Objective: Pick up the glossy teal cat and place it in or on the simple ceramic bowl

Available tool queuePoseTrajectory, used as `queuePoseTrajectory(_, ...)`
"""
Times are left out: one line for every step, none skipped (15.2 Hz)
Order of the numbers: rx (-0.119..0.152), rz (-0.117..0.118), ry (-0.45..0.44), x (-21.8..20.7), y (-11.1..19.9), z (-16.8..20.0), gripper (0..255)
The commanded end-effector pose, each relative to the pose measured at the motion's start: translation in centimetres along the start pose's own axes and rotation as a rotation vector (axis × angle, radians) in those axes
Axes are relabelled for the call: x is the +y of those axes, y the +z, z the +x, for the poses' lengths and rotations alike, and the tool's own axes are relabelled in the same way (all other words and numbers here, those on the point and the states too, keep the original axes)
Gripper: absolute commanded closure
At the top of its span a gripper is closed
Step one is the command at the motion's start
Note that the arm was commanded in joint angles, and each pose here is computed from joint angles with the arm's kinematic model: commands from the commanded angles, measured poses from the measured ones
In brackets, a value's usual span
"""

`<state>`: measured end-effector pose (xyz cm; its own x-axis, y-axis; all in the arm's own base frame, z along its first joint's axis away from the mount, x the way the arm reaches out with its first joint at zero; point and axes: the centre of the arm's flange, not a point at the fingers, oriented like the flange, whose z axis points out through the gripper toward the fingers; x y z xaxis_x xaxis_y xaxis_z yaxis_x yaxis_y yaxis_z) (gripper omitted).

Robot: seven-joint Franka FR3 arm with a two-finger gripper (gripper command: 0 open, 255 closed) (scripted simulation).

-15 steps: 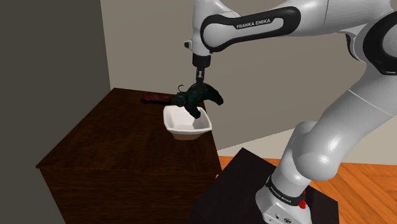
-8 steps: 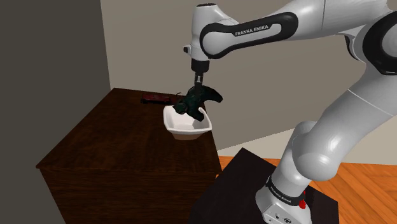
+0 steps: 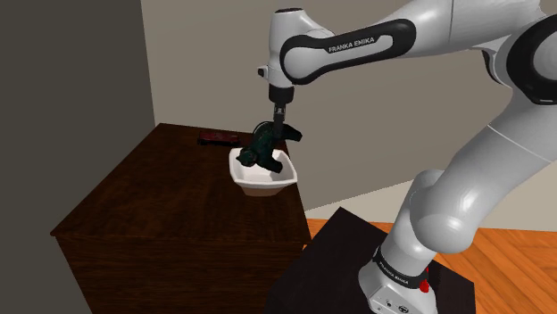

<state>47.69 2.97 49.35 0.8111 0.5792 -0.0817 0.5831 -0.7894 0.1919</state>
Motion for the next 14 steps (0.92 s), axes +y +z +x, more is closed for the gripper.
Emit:
queuePoseTrajectory(-0.001, 0.000, 0.000, 0.0, 0.0, 0.0, 0)
queuePoseTrajectory(-0.001, 0.000, 0.000, -0.1, 0.0, -0.1, 0)
queuePoseTrajectory(-0.001, 0.000, 0.000, -0.1, -1.3, -0.1, 0)
queuePoseTrajectory(-0.001, 0.000, 0.000, -0.1, -2.6, -0.1, 0)
queuePoseTrajectory(-0.001, 0.000, 0.000, -0.1, -4.0, -0.1, 0)
queuePoseTrajectory(-0.001, 0.000, 0.000, -0.1, -5.0, -0.1, 0)
queuePoseTrajectory(-0.001, 0.000, 0.000, -0.1, -5.0, -0.1, 0)
queuePoseTrajectory(-0.001, 0.000, 0.000, -0.1, -5.0, -0.1, 0)
queuePoseTrajectory(-0.001, 0.000, 0.000, -0.1, -5.0, -0.1, 0)
queuePoseTrajectory(-0.001, 0.000, 0.000, -0.1, -5.0, -0.1, 0)
queuePoseTrajectory(-0.001, 0.000, 0.000, -0.1, -5.0, -0.1, 0)
queuePoseTrajectory(-0.001, 0.000, 0.000, -0.1, -5.0, -0.1, 0)
queuePoseTrajectory(-0.001, 0.000, 0.000, -0.1, -5.0, -0.1, 0)
queuePoseTrajectory(-0.001, 0.000, 0.000, -0.1, -5.0, -0.1, 0)
